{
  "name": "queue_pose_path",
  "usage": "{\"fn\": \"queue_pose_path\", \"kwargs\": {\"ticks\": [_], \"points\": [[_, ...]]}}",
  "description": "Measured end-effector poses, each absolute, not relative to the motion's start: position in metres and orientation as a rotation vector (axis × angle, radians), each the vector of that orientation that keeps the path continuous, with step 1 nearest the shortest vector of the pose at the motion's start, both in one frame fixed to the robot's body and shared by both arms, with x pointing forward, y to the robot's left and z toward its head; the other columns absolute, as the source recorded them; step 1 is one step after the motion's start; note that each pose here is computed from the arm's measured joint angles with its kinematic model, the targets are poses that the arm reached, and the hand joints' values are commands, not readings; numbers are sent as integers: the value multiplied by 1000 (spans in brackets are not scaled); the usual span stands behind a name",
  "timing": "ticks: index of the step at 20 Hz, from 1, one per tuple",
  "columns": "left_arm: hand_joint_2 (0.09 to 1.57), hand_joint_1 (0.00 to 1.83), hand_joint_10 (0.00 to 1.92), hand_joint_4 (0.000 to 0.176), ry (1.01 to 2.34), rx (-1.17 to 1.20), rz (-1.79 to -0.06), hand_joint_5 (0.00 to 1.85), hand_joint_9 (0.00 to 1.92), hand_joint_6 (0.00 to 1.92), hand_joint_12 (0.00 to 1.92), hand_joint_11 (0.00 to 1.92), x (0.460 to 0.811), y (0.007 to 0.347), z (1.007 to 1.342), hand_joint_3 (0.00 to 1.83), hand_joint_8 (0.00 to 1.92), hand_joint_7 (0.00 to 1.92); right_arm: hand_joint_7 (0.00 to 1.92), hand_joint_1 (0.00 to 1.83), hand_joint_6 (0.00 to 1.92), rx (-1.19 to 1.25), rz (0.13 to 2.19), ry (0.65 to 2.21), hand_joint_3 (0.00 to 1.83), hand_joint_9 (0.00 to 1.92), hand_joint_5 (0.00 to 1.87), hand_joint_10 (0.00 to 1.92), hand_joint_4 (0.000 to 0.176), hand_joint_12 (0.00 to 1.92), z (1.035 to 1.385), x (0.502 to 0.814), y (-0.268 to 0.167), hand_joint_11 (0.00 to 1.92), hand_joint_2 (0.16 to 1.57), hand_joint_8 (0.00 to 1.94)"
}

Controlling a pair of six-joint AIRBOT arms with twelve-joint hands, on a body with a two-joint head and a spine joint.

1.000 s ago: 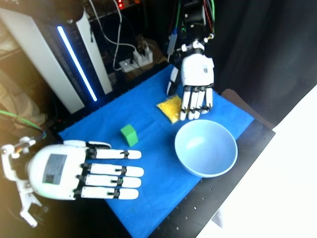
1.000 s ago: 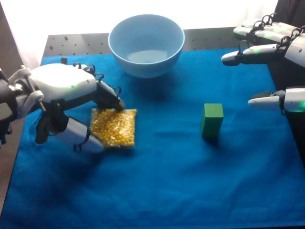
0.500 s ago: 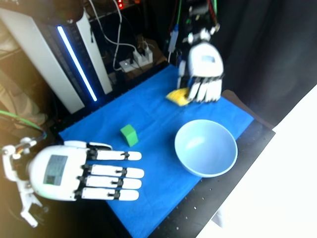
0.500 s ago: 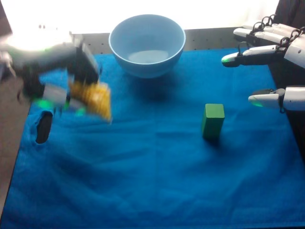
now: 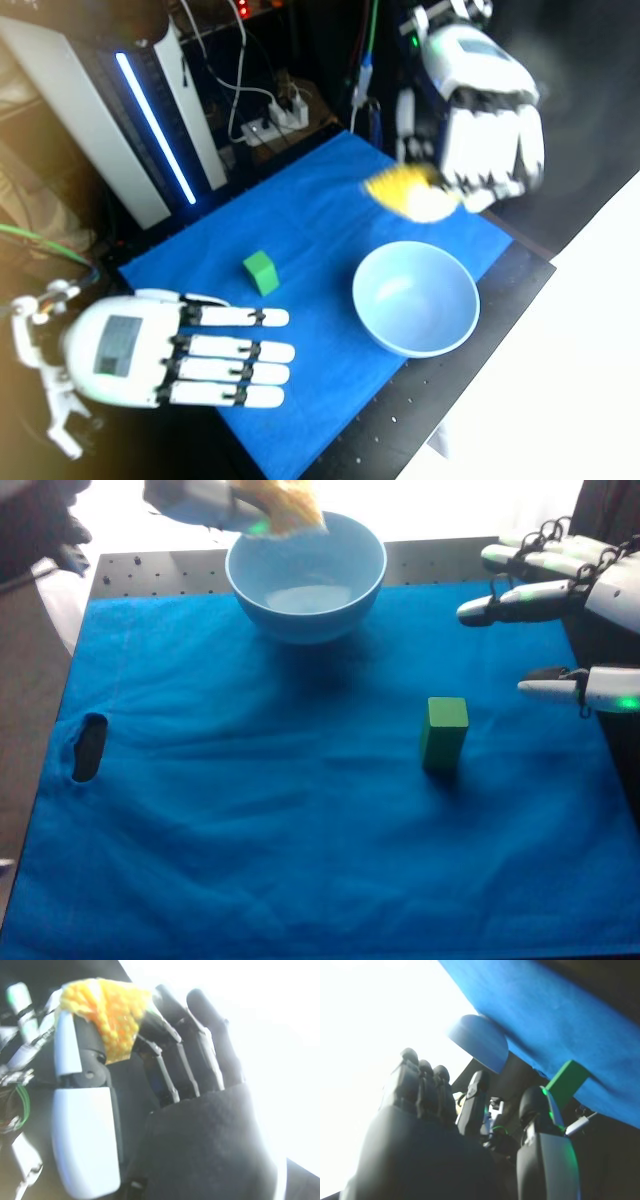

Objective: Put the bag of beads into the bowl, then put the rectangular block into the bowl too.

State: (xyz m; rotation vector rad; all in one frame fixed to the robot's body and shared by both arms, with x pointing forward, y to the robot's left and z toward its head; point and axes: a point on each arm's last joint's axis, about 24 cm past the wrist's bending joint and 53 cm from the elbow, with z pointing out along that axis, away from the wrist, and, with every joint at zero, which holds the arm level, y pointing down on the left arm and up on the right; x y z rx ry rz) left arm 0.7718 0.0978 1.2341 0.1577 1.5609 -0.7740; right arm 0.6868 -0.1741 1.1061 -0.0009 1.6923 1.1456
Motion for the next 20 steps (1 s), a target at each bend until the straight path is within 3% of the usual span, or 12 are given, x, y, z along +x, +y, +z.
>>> {"fn": "queue_pose_path", "kwargs": {"ticks": [1, 2, 3, 4, 5, 7, 12, 13, 16, 17, 18, 20], "points": [[1185, 1189, 1144, 0, 1610, 139, -756, 852, 726, 1042, 1615, 670, 783, 89, 1218, 1, 1351, 841, 137, 911, 5, 3, 1148, 1692, 2, 0, 517, 0, 164, 0, 1104, 688, -173, 0, 1183, 4], [1111, 999, 990, 0, 1632, 131, -750, 710, 604, 491, 1588, 447, 787, 86, 1211, 0, 749, 691, 138, 886, 4, 3, 1149, 1692, 2, 0, 518, 0, 149, 0, 1104, 688, -172, 0, 1184, 3], [1090, 967, 906, 0, 1660, 114, -744, 758, 597, 204, 1556, 410, 793, 83, 1203, 0, 452, 726, 138, 880, 3, 3, 1148, 1693, 2, 0, 518, 0, 146, 0, 1103, 688, -172, 0, 1184, 3], [976, 811, 357, 129, 1670, 94, -746, 346, 299, 40, 1019, 81, 797, 82, 1200, 0, 122, 384, 142, 818, 1, 3, 1149, 1692, 2, 1, 484, 0, 127, 0, 1103, 688, -172, 0, 1184, 3], [951, 776, 129, 166, 1680, 87, -740, 252, 285, 8, 835, 15, 799, 84, 1196, 0, 30, 320, 142, 804, 1, 4, 1149, 1692, 2, 2, 477, 0, 123, 0, 1103, 688, -172, 0, 1184, 3], [924, 717, 8, 176, 1687, 77, -733, 77, 88, 2, 350, 0, 800, 90, 1194, 0, 5, 73, 126, 770, 0, 0, 1149, 1693, 11, 10, 396, 3, 131, 0, 1103, 688, -172, 0, 1211, 0], [973, 716, 2, 176, 1680, 142, -712, 131, 107, 5, 373, 0, 759, 122, 1192, 5, 3, 103, 149, 758, 0, -37, 1212, 1665, 0, 83, 216, 4, 133, 43, 1113, 673, -157, 75, 1111, 1], [988, 694, 0, 176, 1667, 158, -705, 129, 65, 2, 238, 0, 751, 130, 1197, 3, 0, 83, 116, 796, 0, -70, 1226, 1667, 0, 47, 172, 0, 114, 30, 1115, 666, -151, 40, 1084, 0], [980, 728, 4, 176, 1601, 210, -702, 152, 25, 6, 88, 0, 720, 148, 1214, 0, 5, 92, 76, 780, 0, -95, 1285, 1623, 0, 21, 122, 0, 147, 22, 1130, 652, -143, 17, 1035, 0], [951, 707, 5, 176, 1595, 219, -707, 154, 66, 5, 250, 0, 709, 152, 1214, 4, 7, 117, 19, 741, 0, -98, 1297, 1609, 0, 3, 48, 0, 170, 6, 1135, 650, -143, 3, 1002, 0], [944, 697, 1, 176, 1606, 234, -712, 164, 110, 1, 414, 0, 695, 155, 1207, 0, 1, 156, 9, 712, 0, -105, 1305, 1602, 0, 0, 35, 0, 175, 4, 1138, 648, -142, 5, 972, 1], [938, 728, 1, 171, 1648, 250, -717, 175, 74, 1, 303, 0, 673, 160, 1189, 0, 1, 134, 15, 675, 2, -105, 1318, 1595, 0, 1, 39, 0, 176, 17, 1140, 646, -138, 34, 934, 3]]}}
